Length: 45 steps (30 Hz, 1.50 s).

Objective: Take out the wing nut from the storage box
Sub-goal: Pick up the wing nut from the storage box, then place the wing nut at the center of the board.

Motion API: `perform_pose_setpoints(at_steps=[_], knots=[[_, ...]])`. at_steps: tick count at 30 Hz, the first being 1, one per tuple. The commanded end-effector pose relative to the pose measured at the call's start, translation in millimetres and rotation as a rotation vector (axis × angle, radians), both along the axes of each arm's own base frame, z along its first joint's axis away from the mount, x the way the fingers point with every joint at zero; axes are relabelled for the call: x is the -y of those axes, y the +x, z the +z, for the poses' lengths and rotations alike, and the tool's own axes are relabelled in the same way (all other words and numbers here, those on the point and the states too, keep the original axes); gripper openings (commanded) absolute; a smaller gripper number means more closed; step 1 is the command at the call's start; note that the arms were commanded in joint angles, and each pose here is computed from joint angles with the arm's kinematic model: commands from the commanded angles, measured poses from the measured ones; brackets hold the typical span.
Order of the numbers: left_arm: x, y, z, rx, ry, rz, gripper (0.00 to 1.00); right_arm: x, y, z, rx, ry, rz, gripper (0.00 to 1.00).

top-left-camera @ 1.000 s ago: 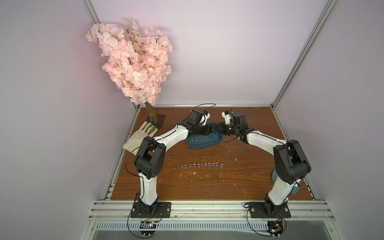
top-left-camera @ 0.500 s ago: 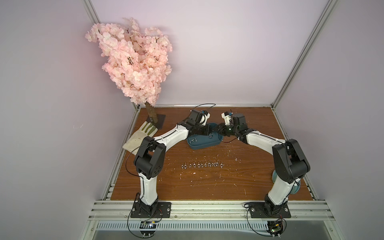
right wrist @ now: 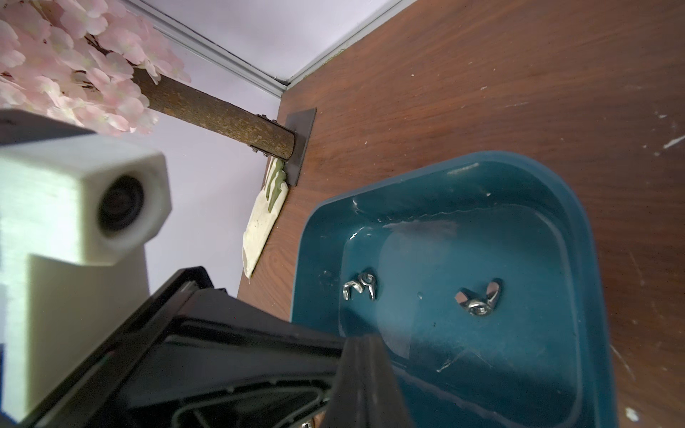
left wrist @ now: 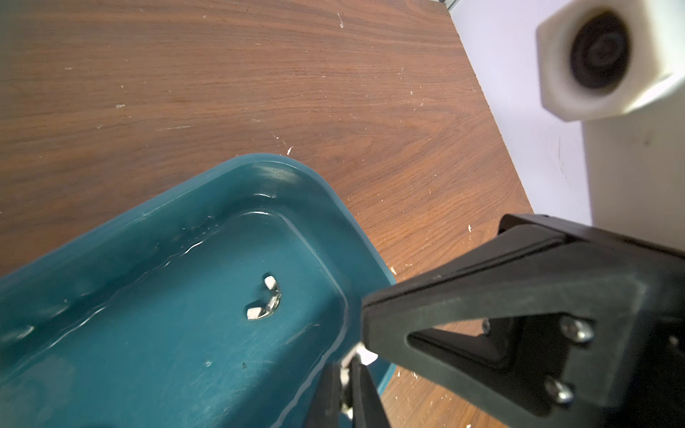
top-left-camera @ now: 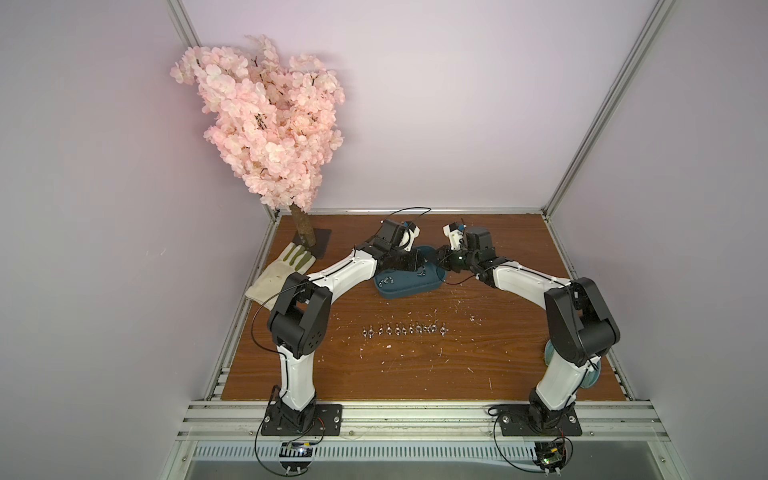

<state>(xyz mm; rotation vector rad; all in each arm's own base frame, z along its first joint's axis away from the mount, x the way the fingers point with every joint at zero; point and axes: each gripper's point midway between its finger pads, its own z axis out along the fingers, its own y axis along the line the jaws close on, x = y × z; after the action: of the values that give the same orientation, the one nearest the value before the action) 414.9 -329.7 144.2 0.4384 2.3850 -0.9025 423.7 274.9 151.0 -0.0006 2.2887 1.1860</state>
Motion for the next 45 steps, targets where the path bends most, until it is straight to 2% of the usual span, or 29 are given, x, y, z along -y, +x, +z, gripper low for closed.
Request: perform_pose_setpoints(at_steps=[1, 5, 18, 26, 28, 30, 31, 36, 42, 45], knots=[[7.8, -1.3, 25.8, 0.055, -0.044, -0.016, 0.10, -7.5, -3.6, 0.6, -0.011, 0.012, 0.038, 0.16], [7.8, 0.5, 28.4, 0.061, -0.049, -0.007, 0.09, -8.7, -4.9, -1.2, -0.026, 0.021, 0.033, 0.18], [12.3, 0.8, 36.2, 0.058, -0.082, -0.010, 0.08, -21.7, -7.1, -1.5, -0.040, 0.052, 0.015, 0.14], [11.9, 2.0, 36.5, 0.058, -0.082, -0.005, 0.09, -21.7, -9.4, -3.4, -0.045, 0.041, 0.011, 0.01], [10.8, 2.5, 35.9, 0.057, -0.076, 0.001, 0.15, -21.1, -9.5, -3.5, -0.042, 0.035, 0.011, 0.00], [8.7, 3.1, 35.1, 0.058, -0.066, 0.007, 0.31, -19.4, -9.3, -3.9, -0.041, 0.027, 0.008, 0.00], [7.4, 3.5, 35.3, 0.059, -0.062, 0.011, 0.35, -17.8, -8.9, -4.4, -0.042, 0.022, 0.004, 0.00], [-9.5, 9.6, 36.3, 0.057, -0.059, 0.048, 0.41, -5.7, -8.2, -6.4, -0.035, -0.030, -0.011, 0.00], [-34.0, 18.3, 34.4, 0.052, -0.045, 0.098, 0.44, 11.4, -15.7, -13.2, -0.030, -0.154, -0.019, 0.00], [-48.3, 24.3, 31.3, 0.052, -0.018, 0.132, 0.52, 22.2, -25.2, -17.5, -0.036, -0.221, -0.018, 0.00]])
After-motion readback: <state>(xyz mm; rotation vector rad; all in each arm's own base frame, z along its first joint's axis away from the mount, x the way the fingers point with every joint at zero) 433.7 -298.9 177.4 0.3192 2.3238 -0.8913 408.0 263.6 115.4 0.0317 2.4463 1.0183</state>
